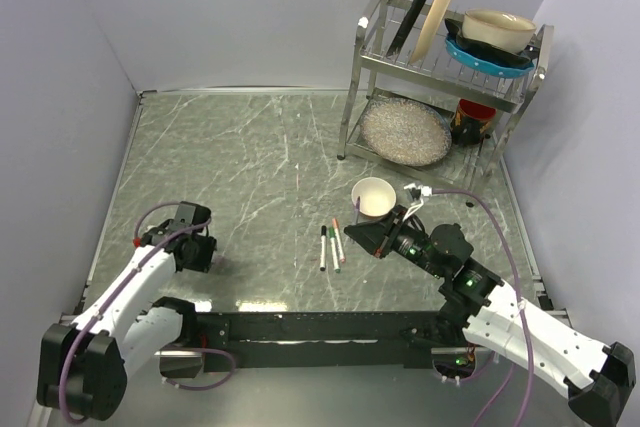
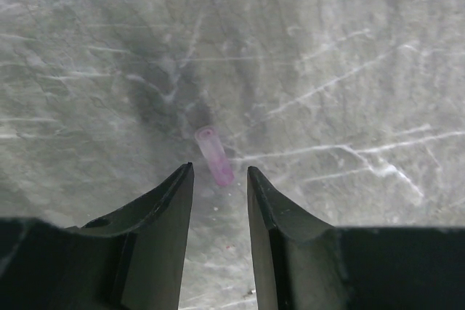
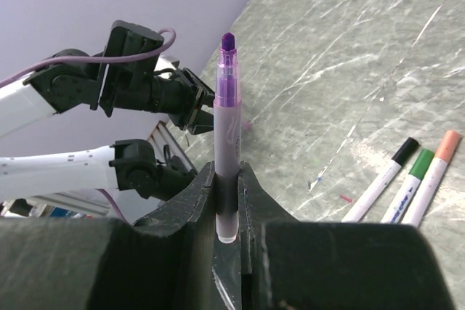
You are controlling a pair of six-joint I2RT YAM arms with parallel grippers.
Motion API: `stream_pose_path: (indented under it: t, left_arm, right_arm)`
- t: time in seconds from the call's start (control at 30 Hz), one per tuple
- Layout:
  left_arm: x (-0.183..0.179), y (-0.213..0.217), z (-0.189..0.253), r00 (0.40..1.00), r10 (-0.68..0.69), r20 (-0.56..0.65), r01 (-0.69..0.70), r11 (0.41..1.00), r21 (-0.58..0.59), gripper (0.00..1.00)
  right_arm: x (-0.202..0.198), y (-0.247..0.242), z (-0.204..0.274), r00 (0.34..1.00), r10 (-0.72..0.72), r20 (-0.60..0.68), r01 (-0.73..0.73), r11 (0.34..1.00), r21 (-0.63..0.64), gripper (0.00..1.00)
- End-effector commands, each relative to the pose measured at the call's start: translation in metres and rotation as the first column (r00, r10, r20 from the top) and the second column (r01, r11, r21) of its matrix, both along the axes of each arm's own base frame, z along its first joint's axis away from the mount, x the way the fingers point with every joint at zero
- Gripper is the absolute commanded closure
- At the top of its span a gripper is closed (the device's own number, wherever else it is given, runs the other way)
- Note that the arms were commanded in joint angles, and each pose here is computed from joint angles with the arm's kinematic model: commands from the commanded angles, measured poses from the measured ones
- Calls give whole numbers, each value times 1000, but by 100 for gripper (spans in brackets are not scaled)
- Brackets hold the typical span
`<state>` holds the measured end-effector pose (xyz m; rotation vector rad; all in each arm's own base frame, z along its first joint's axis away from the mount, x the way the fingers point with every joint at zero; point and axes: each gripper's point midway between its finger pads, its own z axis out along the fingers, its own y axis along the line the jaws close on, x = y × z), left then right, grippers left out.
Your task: Insert the pens into the pen caps
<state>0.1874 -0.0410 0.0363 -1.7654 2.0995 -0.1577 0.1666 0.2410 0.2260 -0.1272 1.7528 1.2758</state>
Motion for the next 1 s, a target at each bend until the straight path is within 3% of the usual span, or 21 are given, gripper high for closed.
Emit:
stream_pose_path:
  t: [0.0,0.37,0.47,0.57,0.63,0.7,0.83,0.93,0.97]
  left_arm:
    - [1,4,-2,1000,7,-24,-7,1000,20,60]
    - [2,9,-19,995,15,-99,-10,998,59,58]
    - [-2,11,-23,989,17,-150,-5,997,80,62]
    - [-8,19,-28,977,6,-211,22,991,128,79]
    - [-12,21,-33,969,-3,-247,40,989,146,96]
    - [-11,18,-36,963,-48,-265,85,987,133,99]
    - [19,5,-17,962,-212,-171,233,966,112,99]
    - [45,-11,19,941,-338,-2,336,932,134,99]
    - [58,-19,44,914,-389,117,369,915,160,99]
  right_arm:
    - [3,-4,8,999,-27,43,26,1000,3,100]
    - [3,-6,11,998,-38,49,37,999,12,100]
    - [3,-7,10,998,-39,45,39,999,8,100]
    - [3,-9,12,998,-48,48,48,999,9,100]
    - [3,-10,10,997,-53,48,52,999,11,100]
    - [4,-10,10,998,-53,45,52,999,12,100]
    - [-7,0,10,998,29,52,-30,999,20,100]
    - [-22,13,8,988,146,56,-148,988,37,100]
    - [-24,17,4,984,172,47,-174,984,32,100]
